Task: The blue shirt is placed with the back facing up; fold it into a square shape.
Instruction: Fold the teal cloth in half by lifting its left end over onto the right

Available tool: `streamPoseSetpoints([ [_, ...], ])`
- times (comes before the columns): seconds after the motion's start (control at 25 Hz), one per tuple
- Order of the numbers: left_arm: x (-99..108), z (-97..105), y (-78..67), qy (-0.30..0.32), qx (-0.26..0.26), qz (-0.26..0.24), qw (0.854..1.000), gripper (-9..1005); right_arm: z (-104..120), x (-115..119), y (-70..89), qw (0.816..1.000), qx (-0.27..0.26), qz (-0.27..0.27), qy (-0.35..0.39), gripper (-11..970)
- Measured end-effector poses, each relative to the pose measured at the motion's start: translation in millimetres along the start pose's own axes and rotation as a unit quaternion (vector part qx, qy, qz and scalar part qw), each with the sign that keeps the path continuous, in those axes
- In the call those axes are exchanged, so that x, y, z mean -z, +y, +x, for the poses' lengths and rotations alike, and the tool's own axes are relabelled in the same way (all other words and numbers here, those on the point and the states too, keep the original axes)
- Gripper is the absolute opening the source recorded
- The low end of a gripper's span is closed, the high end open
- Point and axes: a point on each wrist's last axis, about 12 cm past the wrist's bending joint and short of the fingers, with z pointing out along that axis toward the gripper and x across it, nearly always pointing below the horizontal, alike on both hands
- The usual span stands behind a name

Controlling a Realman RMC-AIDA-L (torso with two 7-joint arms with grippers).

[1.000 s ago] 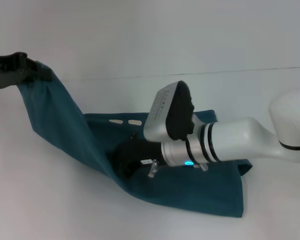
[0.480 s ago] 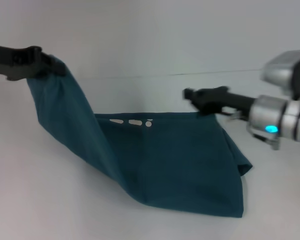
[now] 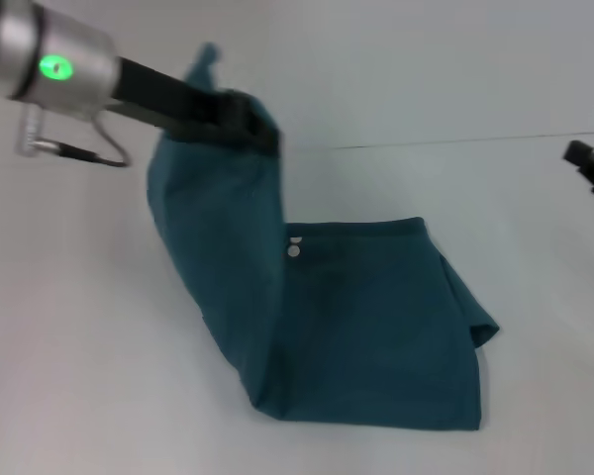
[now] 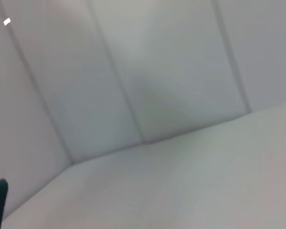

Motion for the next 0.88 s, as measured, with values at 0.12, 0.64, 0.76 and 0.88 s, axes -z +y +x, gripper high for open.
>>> streamPoseSetpoints([
  [0.12, -41.6, 6.9, -30.9, 0.038, -0.057, 0.016, 0.998, 79, 0.2, 13.0, -8.8, 1.000, -0.010, 0.020, -0.013, 0],
  [0.64, -156.8, 79.5, -90.5, 0.108, -0.183, 0.013, 0.977, 155, -4.5, 15.1, -16.9, 0.999, -0.011, 0.045, -0.021, -1],
  [0.76, -145.6, 72.2, -84.5, 0.097, -0.157, 0.023, 0.983, 264, -7.1, 12.4, -16.7, 0.999, -0.009, 0.045, -0.023, -1],
  [0.88, -142.4, 72.4, -83.9, 0.105, -0.151, 0.029, 0.983, 399, -8.4, 10.8, -16.2, 0.999, -0.007, 0.044, -0.024, 0],
])
